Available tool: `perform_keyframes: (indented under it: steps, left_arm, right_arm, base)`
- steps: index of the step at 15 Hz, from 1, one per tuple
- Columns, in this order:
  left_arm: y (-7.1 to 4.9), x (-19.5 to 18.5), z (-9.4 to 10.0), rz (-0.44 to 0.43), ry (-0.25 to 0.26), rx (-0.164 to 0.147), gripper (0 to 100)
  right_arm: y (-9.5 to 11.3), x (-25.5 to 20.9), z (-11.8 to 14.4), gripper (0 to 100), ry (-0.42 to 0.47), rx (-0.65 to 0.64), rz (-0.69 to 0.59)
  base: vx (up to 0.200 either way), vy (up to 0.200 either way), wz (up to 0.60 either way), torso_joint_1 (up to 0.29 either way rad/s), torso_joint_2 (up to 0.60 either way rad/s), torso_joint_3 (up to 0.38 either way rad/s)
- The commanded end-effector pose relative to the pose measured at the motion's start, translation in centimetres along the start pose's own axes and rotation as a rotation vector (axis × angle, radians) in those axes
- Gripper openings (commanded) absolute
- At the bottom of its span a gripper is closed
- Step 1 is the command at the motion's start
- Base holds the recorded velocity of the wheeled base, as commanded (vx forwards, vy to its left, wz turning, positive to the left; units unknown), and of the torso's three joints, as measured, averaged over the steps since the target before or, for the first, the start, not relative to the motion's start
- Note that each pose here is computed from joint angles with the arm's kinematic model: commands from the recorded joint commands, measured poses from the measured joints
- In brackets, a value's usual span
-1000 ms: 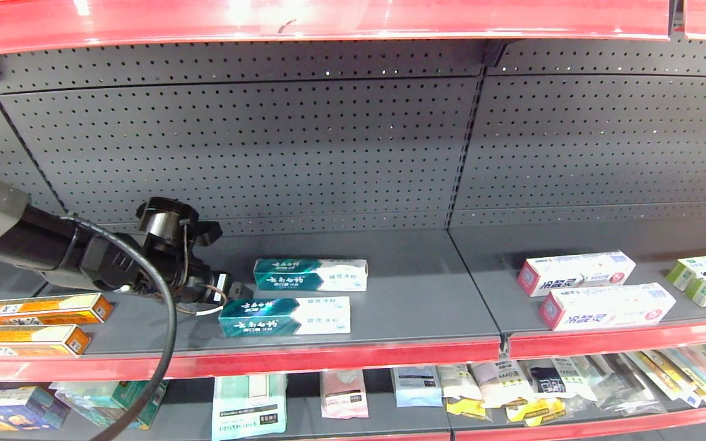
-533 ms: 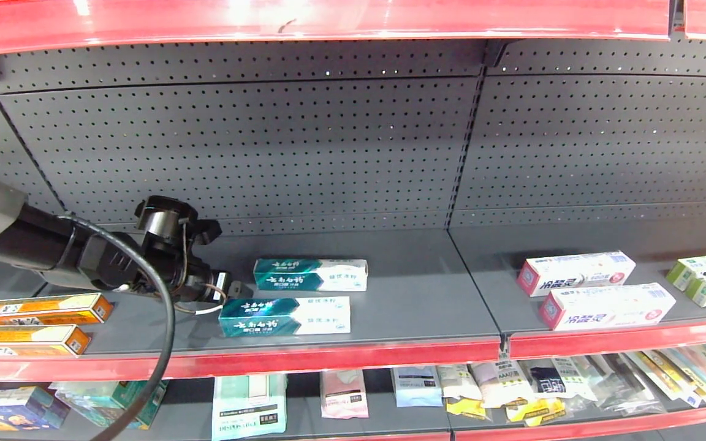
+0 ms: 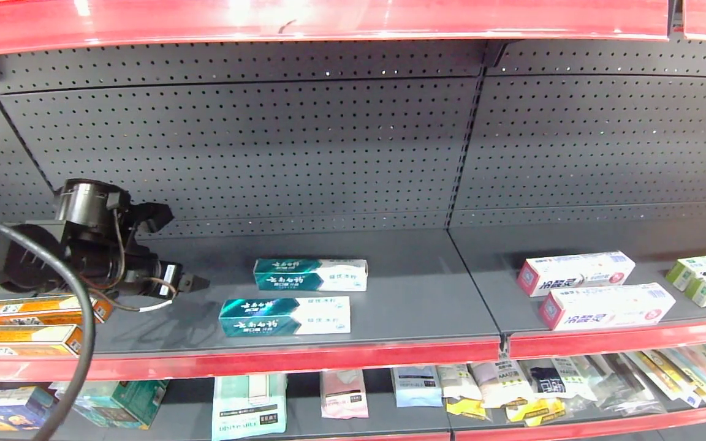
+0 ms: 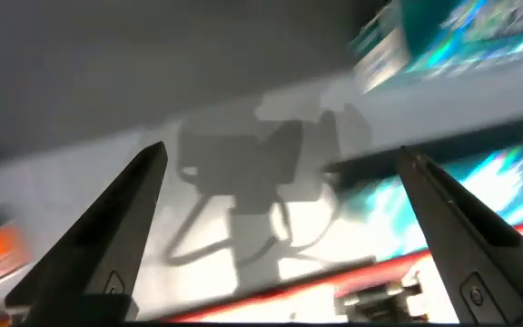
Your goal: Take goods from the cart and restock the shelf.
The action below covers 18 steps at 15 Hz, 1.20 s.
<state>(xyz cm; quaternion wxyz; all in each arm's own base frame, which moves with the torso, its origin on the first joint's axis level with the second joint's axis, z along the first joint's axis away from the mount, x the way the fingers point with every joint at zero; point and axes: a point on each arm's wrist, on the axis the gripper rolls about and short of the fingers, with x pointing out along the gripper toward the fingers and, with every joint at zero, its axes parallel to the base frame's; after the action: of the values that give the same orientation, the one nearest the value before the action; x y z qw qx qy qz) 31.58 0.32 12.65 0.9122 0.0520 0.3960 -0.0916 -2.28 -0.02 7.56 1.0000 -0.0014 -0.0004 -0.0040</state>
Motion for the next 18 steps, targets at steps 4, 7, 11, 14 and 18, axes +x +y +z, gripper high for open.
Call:
perform_keyframes:
  steps: [4, 7, 11, 14, 18]
  left_arm:
    - [0.7, -1.6, -2.1, 0.027, 0.029, -0.02, 100]
    - [0.5, -1.0, -3.5, 0.015, 0.074, -0.022, 100]
    - [0.6, 0.9, -4.2, 0.011, 0.093, -0.025, 100]
    - [0.4, 1.7, -4.3, 0.004, 0.093, -0.017, 100]
    - [-0.4, 2.5, -4.1, -0.016, 0.089, 0.008, 100]
  right_arm:
    - [0.0, 0.0, 0.0, 100, 0.001, 0.0, 0.0]
    - [0.0, 0.0, 0.0, 100, 0.001, 0.0, 0.0]
    - [0.0, 0.0, 0.0, 100, 0.001, 0.0, 0.0]
    - [0.0, 0.0, 0.0, 100, 0.001, 0.0, 0.0]
    - [0.0, 0.0, 0.0, 100, 0.001, 0.0, 0.0]
  base:
    - [0.0, 0.0, 0.0, 0.0, 0.0, 0.0]
    - [0.0, 0.0, 0.0, 0.0, 0.0, 0.0]
    - [0.0, 0.0, 0.0, 0.0, 0.0, 0.0]
    - [0.0, 0.0, 0.0, 0.0, 0.0, 0.0]
    - [0.0, 0.0, 0.0, 0.0, 0.0, 0.0]
